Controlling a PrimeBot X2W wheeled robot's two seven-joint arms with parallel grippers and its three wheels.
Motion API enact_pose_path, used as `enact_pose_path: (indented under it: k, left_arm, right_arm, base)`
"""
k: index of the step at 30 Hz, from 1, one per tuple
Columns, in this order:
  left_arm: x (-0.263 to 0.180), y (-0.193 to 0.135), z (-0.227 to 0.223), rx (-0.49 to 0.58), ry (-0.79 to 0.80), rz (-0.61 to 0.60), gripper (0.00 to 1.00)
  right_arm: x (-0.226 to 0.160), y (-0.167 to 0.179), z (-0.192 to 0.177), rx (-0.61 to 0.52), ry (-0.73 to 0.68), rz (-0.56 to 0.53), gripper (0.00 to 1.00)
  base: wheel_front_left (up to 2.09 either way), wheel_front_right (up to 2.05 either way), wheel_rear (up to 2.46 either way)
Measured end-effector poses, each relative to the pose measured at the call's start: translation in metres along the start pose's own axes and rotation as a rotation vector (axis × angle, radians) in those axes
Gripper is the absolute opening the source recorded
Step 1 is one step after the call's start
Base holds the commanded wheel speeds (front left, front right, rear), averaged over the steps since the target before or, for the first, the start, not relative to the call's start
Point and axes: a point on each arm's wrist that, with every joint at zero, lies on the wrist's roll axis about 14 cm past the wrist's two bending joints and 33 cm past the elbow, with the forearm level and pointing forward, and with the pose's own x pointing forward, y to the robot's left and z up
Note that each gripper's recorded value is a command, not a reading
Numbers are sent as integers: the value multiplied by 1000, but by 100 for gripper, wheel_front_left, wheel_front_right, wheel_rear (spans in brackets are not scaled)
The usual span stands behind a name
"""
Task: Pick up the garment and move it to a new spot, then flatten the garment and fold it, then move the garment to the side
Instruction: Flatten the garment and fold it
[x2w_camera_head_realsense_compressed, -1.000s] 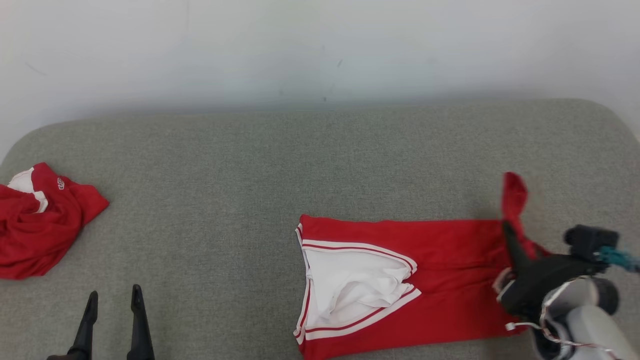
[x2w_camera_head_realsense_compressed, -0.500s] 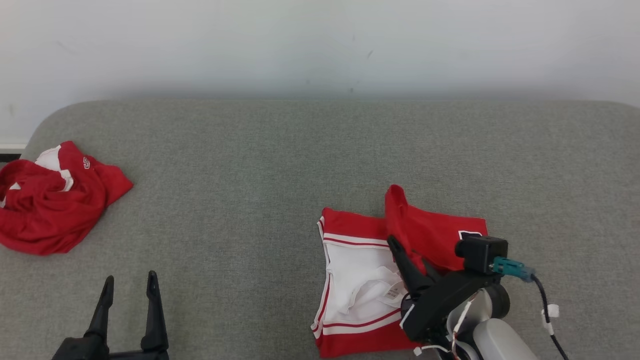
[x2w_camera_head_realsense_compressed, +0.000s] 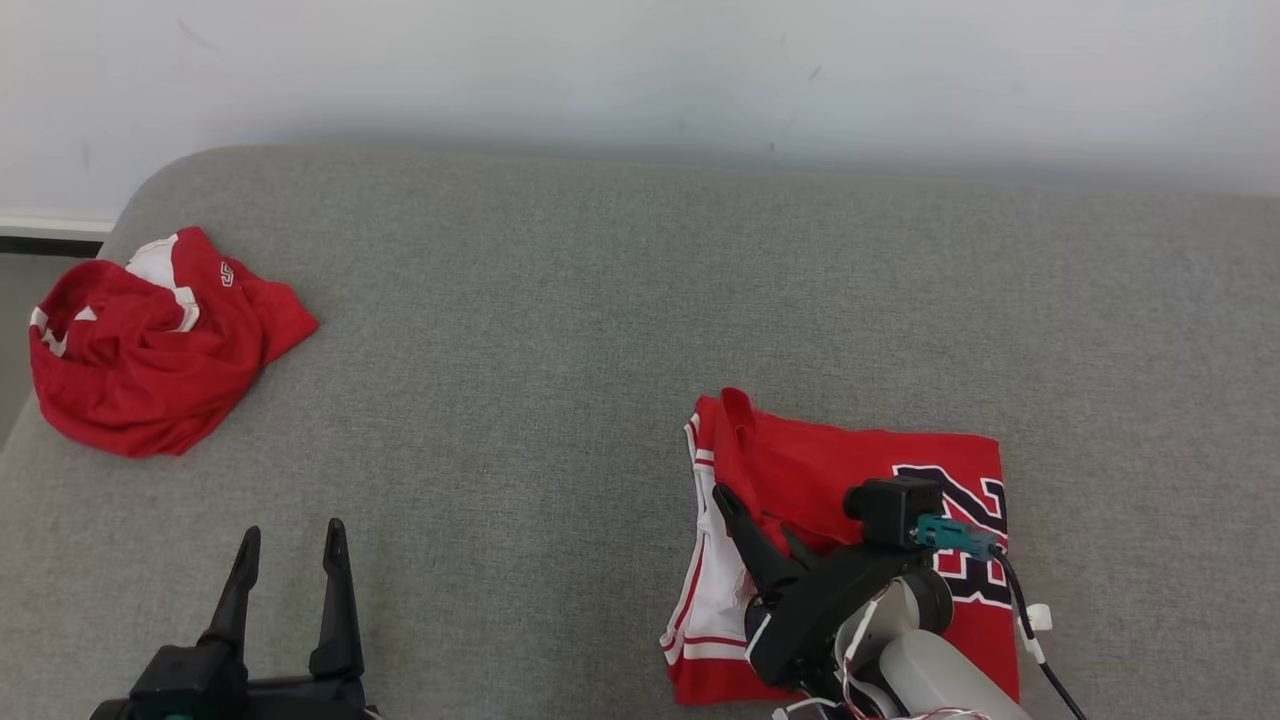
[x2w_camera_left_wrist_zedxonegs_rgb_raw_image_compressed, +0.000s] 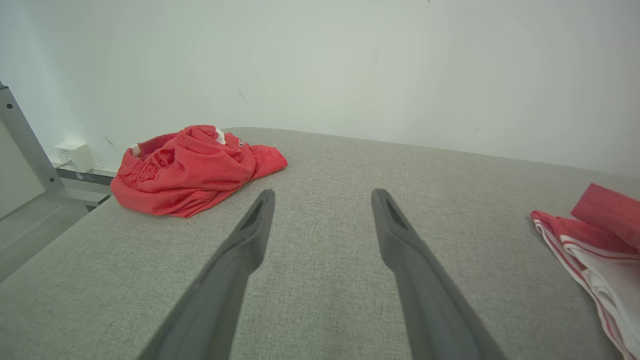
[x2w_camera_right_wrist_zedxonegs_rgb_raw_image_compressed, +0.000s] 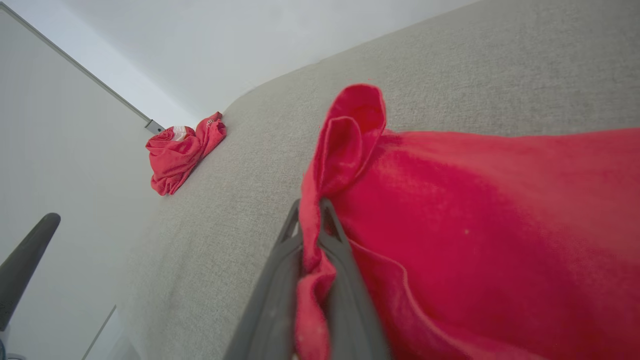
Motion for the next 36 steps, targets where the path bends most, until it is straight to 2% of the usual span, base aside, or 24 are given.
enact_pose_path:
  k: [1, 4, 13, 16, 20, 27, 28, 29, 30, 36]
  left_arm:
    - [0, 0, 0, -1, 1, 1, 100]
    - [1, 2, -1, -1, 3, 6, 100]
    - [3, -4, 3, 1, -10, -13, 100]
    - [2, -9, 5, 3, -16, -30, 100]
    - [4, -15, 8, 7, -29, -47, 100]
    - [4, -22, 11, 14, -37, -70, 100]
    - [4, -22, 11, 14, -39, -71, 100]
    - [4, -22, 12, 15, -40, -71, 100]
    - [4, -22, 12, 15, -41, -71, 100]
    - [1, -20, 12, 23, -39, -66, 100]
  right_arm:
    - [1, 0, -3, -1, 7, 1, 100]
    - [5, 2, 0, -9, -9, 9, 100]
    - [-3, -12, 59, -108, -235, -36, 100]
    - [-27, -39, 94, -155, -346, -112, 100]
    - [-57, -66, 111, -168, -420, -196, 100]
    - [-102, -102, 105, -199, -435, -323, 100]
    - [-104, -105, 100, -199, -419, -332, 85]
    - [-106, -107, 95, -199, -401, -338, 7]
    - [-106, -109, 89, -208, -377, -342, 0]
    - [-94, -109, 56, -276, -230, -315, 0]
  base:
    - [0, 0, 0]
    - [0, 0, 0]
    - [0, 0, 0]
    - [0, 0, 0]
    - [0, 0, 0]
    - [0, 0, 0]
    - [0, 0, 0]
    - [0, 0, 0]
    - [0, 0, 0]
    - [0, 0, 0]
